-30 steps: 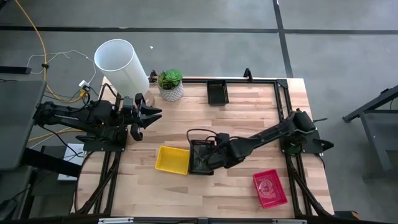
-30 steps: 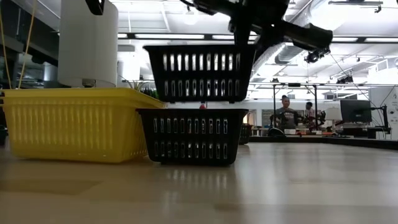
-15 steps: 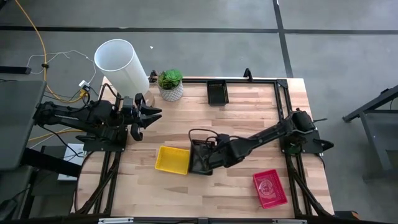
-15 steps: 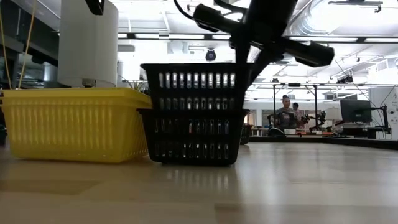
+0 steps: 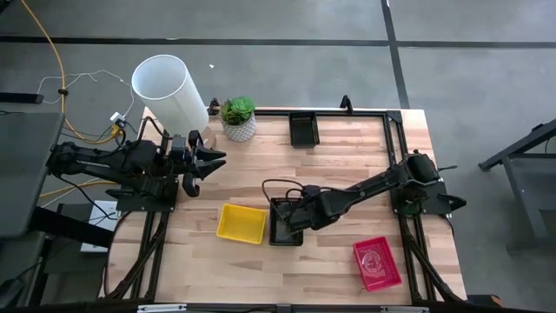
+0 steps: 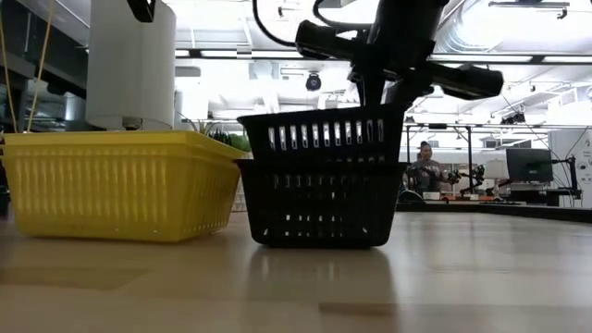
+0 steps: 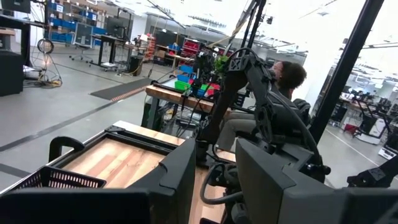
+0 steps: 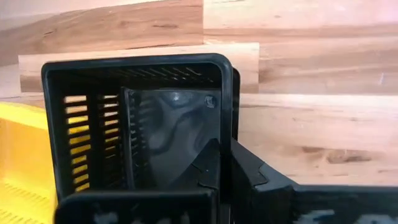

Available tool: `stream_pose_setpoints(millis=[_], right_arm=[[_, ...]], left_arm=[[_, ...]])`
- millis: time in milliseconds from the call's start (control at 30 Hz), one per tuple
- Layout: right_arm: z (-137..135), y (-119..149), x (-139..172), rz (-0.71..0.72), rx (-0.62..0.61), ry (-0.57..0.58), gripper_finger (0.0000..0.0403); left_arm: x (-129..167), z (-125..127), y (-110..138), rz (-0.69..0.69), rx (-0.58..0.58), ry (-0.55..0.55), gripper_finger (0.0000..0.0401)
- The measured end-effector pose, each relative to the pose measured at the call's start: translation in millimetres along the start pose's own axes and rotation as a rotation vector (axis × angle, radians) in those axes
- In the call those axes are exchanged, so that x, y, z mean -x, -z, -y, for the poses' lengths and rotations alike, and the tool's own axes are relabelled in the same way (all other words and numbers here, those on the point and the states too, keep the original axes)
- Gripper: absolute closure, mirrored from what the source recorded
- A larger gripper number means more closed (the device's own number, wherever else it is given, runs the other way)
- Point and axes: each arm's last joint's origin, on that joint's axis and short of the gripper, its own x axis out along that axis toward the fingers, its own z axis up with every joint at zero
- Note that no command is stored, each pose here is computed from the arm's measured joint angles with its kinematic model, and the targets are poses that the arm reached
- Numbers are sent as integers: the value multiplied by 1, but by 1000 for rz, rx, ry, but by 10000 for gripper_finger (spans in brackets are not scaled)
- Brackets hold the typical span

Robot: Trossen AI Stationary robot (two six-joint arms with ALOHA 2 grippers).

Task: Stack baskets by color
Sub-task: Stack the bottom right black bin on the bottom left black bin, then stack the top black bin on the bottom black bin

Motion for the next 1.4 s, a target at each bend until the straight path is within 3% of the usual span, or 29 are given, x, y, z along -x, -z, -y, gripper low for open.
stream_pose_setpoints(millis=[300, 533, 733, 900, 1067, 1233, 1400], right_arm=[[-4, -8, -3, -27, 87, 0, 375], [-3, -9, 1, -30, 155, -4, 277], [7, -26, 35, 8, 302, -9, 197], [37, -38, 69, -17, 499, 157, 173], [65, -51, 98, -37, 635, 283, 177], [108, -66, 86, -102, 617, 214, 192], [157, -76, 52, -65, 492, -41, 196]], left_arm=[[0, 0, 0, 1, 0, -2, 298], [0, 0, 0, 1, 0, -3, 298], [0, 0, 0, 2, 0, -4, 298], [0, 0, 0, 0, 1, 2, 298], [0, 3, 0, -22, 1, 97, 298], [-1, 3, 1, -27, 4, 99, 298], [-1, 3, 1, -28, 46, 94, 298]])
